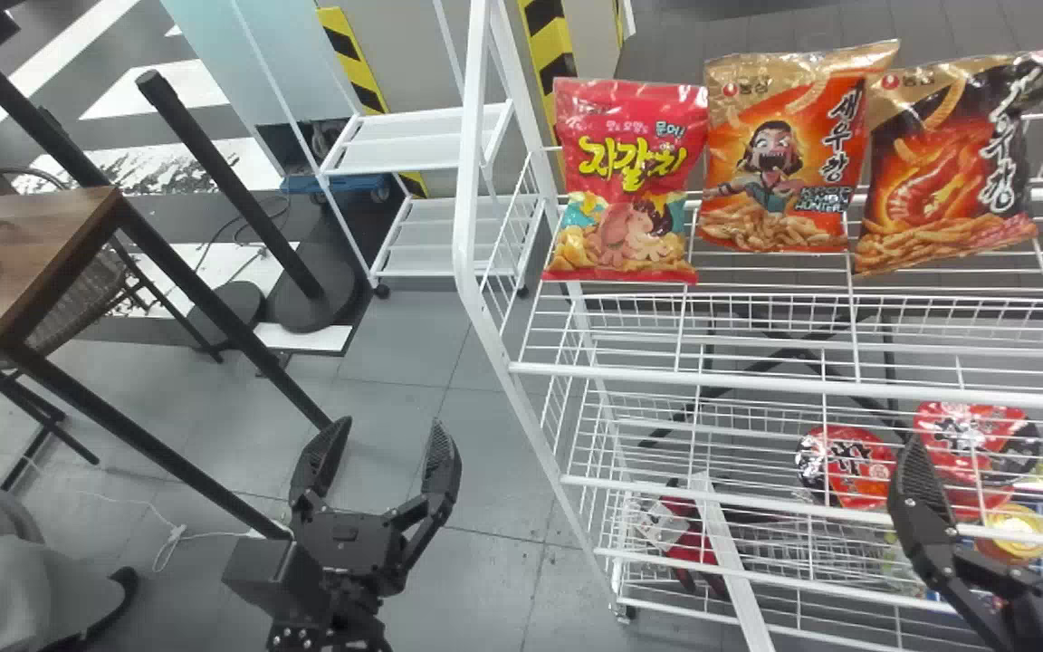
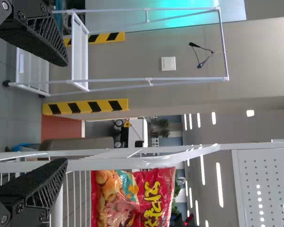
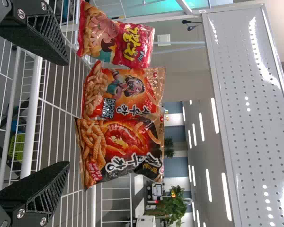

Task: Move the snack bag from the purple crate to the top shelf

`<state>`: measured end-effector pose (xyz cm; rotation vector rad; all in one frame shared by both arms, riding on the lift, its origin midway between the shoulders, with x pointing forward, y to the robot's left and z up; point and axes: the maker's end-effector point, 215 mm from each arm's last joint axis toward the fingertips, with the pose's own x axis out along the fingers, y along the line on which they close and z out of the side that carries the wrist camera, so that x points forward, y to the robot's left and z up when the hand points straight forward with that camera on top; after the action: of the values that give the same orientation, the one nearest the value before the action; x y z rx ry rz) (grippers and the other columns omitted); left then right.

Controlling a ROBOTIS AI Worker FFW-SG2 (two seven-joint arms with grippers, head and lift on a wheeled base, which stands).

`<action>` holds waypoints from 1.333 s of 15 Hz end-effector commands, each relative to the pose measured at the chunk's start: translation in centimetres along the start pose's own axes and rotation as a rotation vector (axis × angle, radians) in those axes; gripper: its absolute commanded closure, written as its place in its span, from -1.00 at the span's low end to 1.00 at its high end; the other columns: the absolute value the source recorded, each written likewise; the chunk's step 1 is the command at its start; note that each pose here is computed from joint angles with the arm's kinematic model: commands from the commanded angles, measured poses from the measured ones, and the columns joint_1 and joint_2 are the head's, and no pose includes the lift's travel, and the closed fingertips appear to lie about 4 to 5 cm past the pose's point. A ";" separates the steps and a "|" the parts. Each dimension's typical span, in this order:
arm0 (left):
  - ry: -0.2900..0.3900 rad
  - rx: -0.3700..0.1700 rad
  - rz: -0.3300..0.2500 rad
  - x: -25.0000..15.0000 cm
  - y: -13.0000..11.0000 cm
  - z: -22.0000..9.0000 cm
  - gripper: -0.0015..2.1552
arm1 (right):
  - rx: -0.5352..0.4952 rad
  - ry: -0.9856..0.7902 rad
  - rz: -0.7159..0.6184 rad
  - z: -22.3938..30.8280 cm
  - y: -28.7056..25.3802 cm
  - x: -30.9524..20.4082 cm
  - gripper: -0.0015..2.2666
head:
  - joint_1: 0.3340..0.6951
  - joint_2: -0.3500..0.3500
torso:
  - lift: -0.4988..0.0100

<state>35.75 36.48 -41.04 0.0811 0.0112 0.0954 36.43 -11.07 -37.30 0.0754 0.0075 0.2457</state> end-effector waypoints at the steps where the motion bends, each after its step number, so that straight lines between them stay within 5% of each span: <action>1: 0.000 0.002 -0.001 0.0 0.0 0.0 -0.91 | 0.003 0.002 -0.003 0.0 0.0 0.1 -0.95 | 1.00 1.00 | 0.82; 20: 0.010 0.006 0.005 -0.4 0.5 -0.3 -0.91 | 0.003 0.029 -0.001 -1.1 0.0 0.3 -0.95 | 1.00 1.00 | 0.52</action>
<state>35.39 36.93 -41.27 0.0873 0.0195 0.1003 36.67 -11.00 -38.30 0.0694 0.0359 0.2489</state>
